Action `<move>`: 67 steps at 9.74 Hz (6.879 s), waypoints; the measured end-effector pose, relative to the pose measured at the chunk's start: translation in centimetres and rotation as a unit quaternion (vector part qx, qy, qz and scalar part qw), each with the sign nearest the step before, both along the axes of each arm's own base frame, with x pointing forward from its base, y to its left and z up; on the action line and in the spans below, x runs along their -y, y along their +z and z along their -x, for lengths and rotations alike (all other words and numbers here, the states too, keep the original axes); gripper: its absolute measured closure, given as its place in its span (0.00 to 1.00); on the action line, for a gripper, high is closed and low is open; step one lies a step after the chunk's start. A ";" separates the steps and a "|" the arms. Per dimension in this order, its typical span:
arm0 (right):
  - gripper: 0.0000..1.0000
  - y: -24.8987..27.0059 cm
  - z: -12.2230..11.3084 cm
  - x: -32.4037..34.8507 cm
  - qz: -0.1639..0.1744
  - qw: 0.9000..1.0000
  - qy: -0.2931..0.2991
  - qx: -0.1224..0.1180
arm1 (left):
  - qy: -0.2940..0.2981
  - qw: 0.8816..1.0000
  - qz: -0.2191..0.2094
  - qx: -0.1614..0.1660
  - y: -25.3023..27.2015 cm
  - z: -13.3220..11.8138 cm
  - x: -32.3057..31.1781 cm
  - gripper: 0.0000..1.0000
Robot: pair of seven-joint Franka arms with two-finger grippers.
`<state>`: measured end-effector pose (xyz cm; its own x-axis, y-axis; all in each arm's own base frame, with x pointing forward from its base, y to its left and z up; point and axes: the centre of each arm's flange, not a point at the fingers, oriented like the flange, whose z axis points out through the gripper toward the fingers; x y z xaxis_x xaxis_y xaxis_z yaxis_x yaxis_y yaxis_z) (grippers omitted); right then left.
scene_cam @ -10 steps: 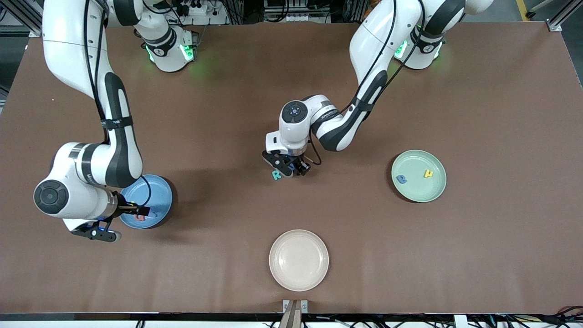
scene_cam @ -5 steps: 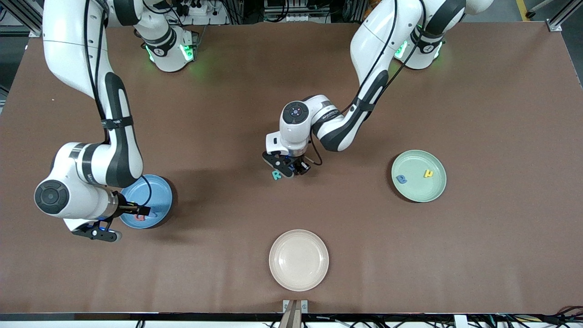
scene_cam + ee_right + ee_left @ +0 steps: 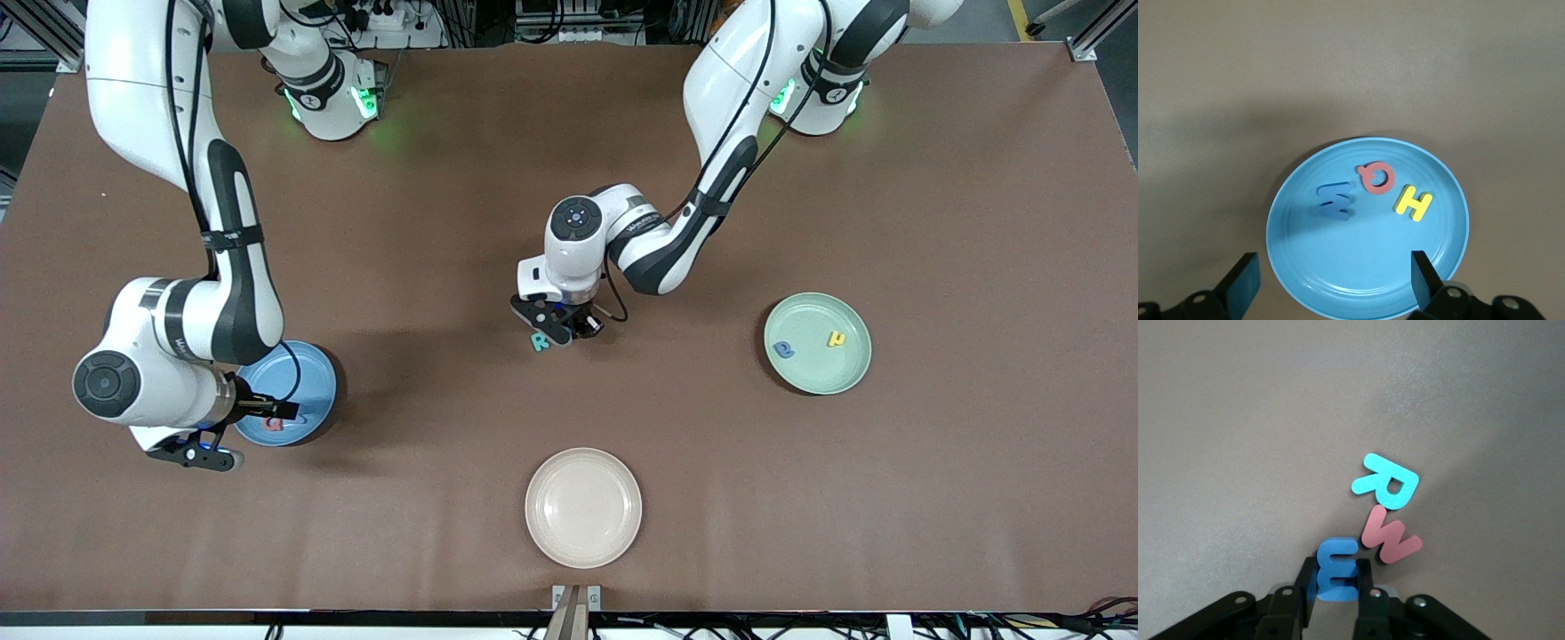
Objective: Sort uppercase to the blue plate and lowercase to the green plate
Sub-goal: 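Lower the left gripper over the blue E and grasp it, then carry the E toward the green plate while the right gripper reaches the R, then drop the E on the green plate while the right gripper grasps the R, then carry the teal R to the blue plate while the left gripper returns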
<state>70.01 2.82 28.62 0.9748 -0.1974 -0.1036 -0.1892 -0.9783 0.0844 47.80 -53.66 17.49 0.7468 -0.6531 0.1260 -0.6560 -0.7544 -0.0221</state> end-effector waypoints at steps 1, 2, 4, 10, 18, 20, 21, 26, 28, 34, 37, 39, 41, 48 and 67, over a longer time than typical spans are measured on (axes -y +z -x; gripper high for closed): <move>0.00 0.0 0.0 -0.1 0.000 1.000 0.000 0.000 | 0.000 1.000 0.000 0.000 0.0 0.0 0.0 0.73; 0.00 0.0 0.0 -0.1 -0.001 1.000 0.000 0.000 | 0.000 1.000 0.000 0.000 0.0 0.0 0.0 0.73; 0.00 0.0 0.0 -0.4 -0.005 1.000 0.000 0.000 | 0.006 1.000 -0.002 -0.006 0.0 -0.1 -0.2 0.73; 0.00 -0.1 1.0 -10.2 -0.035 0.998 0.057 0.001 | 0.026 0.998 -0.054 -0.035 1.5 -2.2 -2.7 0.73; 0.00 -8.3 9.7 -35.8 -0.054 0.997 0.051 0.037 | -0.013 0.989 -0.117 -0.090 9.0 -12.0 -25.8 0.73; 0.00 -9.1 11.3 -38.2 -0.049 0.998 0.010 0.038 | -0.015 0.991 -0.106 -0.081 6.7 -13.1 -34.0 0.73; 0.00 -8.9 11.8 -39.1 -0.047 0.998 -0.015 0.039 | -0.016 0.992 -0.095 -0.075 5.0 -12.7 -37.4 0.73; 0.00 -9.5 13.5 -41.9 -0.066 0.990 -0.117 0.042 | -0.004 0.993 -0.088 -0.076 4.0 -10.0 -39.6 0.43; 0.00 -10.3 13.8 -42.0 -0.063 0.988 -0.138 0.038 | 0.022 0.994 -0.081 -0.073 4.6 -9.8 -38.9 0.13; 0.13 -11.7 14.3 -41.4 -0.060 0.985 -0.153 0.042 | 0.155 0.984 -0.065 -0.065 6.7 -9.3 -35.5 0.00; 0.55 -10.8 14.3 -42.1 -0.068 0.984 -0.160 0.049 | 0.182 0.979 -0.054 -0.071 7.1 -9.3 -35.0 0.00; 0.69 -10.5 14.4 -42.3 -0.068 0.984 -0.160 0.050 | 0.182 0.979 -0.053 -0.071 7.1 -9.3 -35.0 0.00; 0.69 -10.5 14.4 -42.3 -0.068 0.984 -0.159 0.050 | 0.197 0.977 -0.035 -0.076 7.6 -9.5 -34.4 0.00; 0.70 -6.0 6.8 -34.0 -0.059 0.985 -0.147 0.072 | 0.246 0.965 0.014 -0.092 7.2 -10.5 -27.3 0.00; 0.00 -2.1 -0.5 3.7 -0.038 0.996 0.070 -0.043 | 0.049 0.996 0.072 0.008 -0.5 -1.2 0.7 0.00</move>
